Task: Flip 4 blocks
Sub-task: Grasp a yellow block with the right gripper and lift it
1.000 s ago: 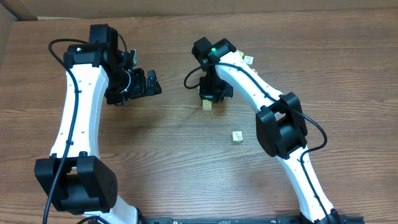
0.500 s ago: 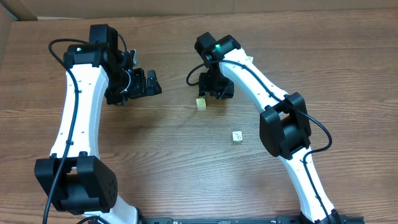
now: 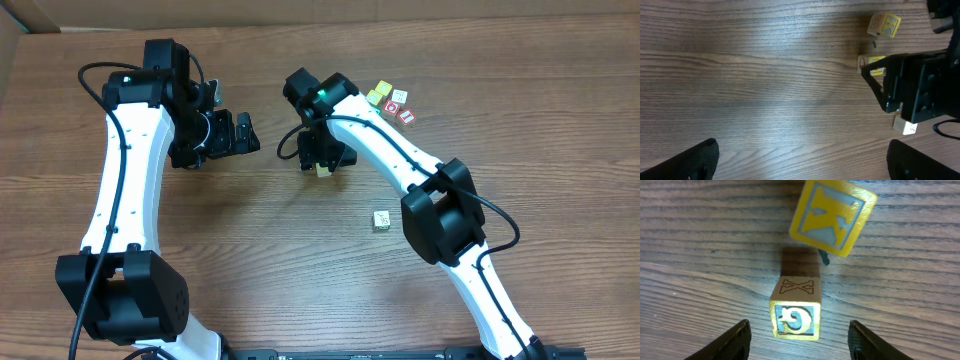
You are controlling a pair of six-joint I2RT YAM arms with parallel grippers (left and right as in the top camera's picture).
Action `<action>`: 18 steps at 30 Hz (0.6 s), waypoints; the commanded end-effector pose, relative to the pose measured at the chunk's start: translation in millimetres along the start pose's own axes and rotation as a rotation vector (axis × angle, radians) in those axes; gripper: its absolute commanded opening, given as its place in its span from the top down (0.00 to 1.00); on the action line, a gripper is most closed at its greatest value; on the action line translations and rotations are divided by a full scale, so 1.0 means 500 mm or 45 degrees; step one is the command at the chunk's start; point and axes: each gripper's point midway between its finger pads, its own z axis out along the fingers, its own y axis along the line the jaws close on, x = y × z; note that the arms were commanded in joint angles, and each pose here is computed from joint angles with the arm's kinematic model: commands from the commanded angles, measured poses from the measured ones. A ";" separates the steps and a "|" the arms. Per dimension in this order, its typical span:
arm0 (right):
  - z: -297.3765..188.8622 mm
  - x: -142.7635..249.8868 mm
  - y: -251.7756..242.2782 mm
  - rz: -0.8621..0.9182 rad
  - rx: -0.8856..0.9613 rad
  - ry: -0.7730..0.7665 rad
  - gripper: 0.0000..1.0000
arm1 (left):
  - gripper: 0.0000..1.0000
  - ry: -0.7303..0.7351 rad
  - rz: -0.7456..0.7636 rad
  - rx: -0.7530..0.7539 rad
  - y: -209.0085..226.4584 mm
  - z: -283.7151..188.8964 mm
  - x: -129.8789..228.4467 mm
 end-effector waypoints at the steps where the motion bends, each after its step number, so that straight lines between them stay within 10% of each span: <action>1: -0.064 -0.021 0.006 -0.024 0.007 -0.121 0.38 | 0.00 -0.019 0.000 -0.004 -0.005 -0.006 -0.008; 18: -0.041 -0.049 0.010 -0.023 0.004 -0.188 0.40 | 0.00 -0.019 0.000 -0.004 -0.005 -0.006 -0.008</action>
